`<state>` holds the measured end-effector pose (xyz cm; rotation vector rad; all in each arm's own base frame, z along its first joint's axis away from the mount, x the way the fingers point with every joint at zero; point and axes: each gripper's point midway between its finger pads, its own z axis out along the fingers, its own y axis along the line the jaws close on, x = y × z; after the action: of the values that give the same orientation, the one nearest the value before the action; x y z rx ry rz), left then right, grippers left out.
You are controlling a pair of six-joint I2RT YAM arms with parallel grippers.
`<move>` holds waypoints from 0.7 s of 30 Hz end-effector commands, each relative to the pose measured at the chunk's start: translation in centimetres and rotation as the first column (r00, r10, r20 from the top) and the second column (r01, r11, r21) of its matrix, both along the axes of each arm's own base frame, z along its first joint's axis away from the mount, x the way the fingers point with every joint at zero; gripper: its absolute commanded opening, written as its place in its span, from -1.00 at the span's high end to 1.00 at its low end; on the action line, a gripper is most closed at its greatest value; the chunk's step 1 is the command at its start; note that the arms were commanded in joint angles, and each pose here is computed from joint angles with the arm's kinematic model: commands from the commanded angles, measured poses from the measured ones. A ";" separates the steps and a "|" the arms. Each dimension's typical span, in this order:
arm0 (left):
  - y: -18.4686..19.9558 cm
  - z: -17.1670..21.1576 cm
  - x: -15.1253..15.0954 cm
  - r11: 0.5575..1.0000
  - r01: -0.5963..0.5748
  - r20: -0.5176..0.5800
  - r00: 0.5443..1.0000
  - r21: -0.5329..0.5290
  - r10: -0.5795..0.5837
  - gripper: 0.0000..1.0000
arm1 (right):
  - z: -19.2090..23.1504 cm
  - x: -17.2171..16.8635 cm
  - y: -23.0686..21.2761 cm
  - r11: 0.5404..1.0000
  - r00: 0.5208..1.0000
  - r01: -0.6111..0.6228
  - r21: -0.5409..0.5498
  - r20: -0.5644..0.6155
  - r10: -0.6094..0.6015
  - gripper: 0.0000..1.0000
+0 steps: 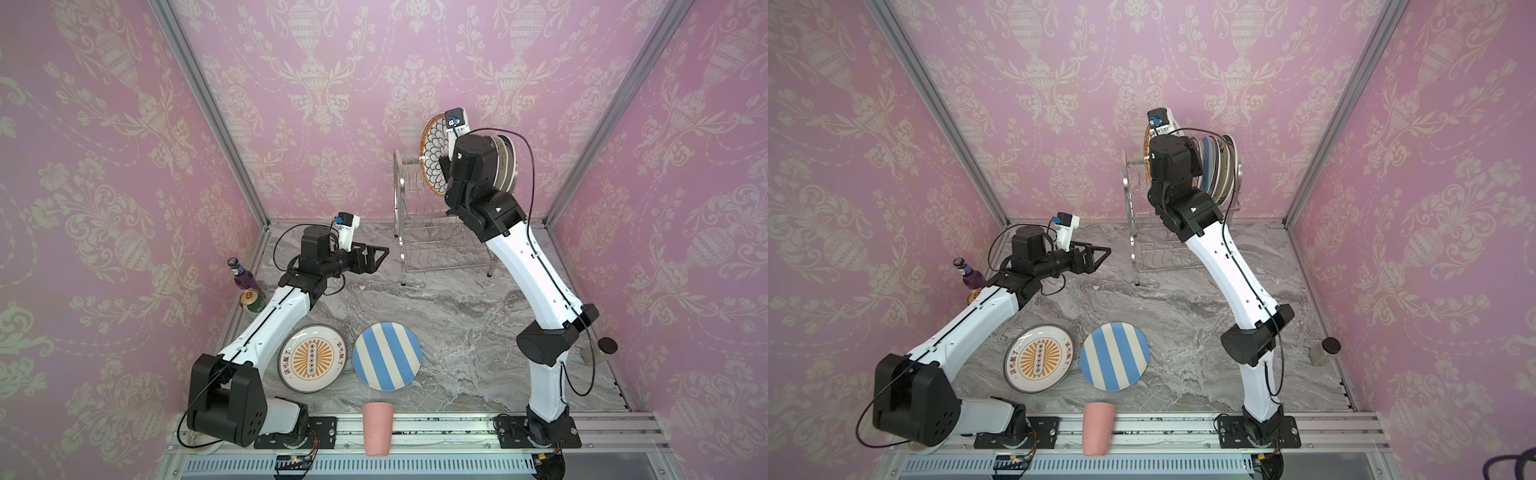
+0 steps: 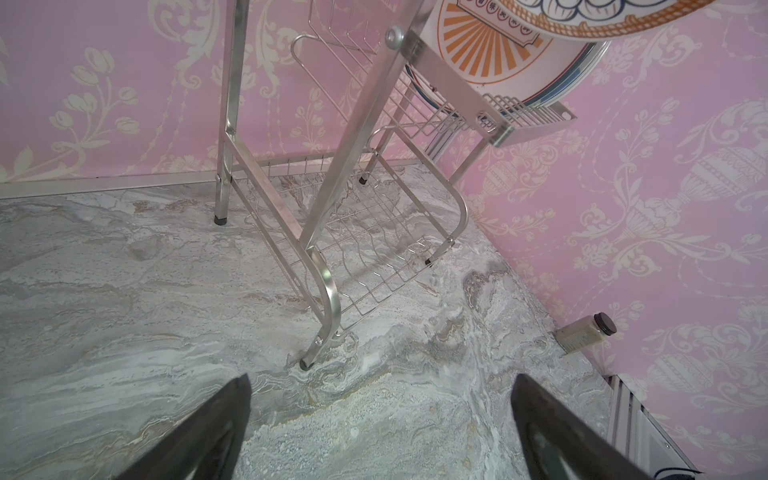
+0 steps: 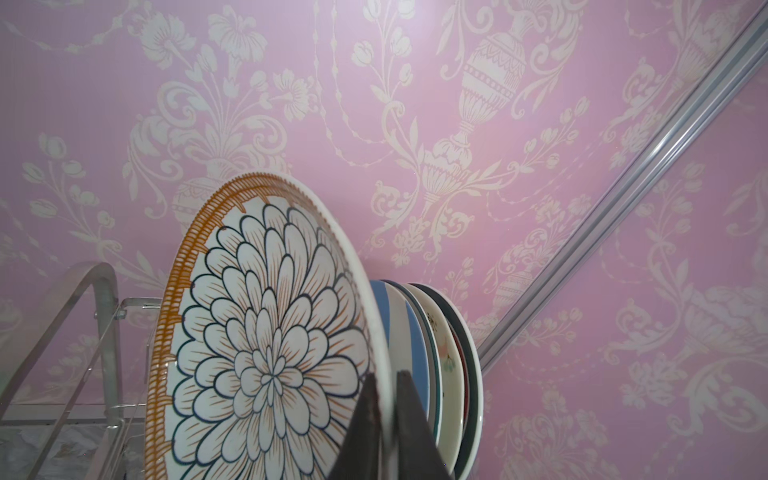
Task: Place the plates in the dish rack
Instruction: 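Lower the floral plate into the rack's upper tier beside the other plates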
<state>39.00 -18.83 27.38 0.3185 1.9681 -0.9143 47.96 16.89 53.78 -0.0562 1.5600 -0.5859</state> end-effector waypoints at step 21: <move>0.3 -2.2 -1.6 0.997 0.000 -0.064 0.998 -0.080 -0.005 -0.99 | 1.7 1.3 -2.3 0.965 0.957 0.259 -0.031 0.145 -0.252 1.00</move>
<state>37.93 -18.64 24.27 0.2497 2.0097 -0.9836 50.45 15.82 52.88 0.0135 1.5043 -0.8839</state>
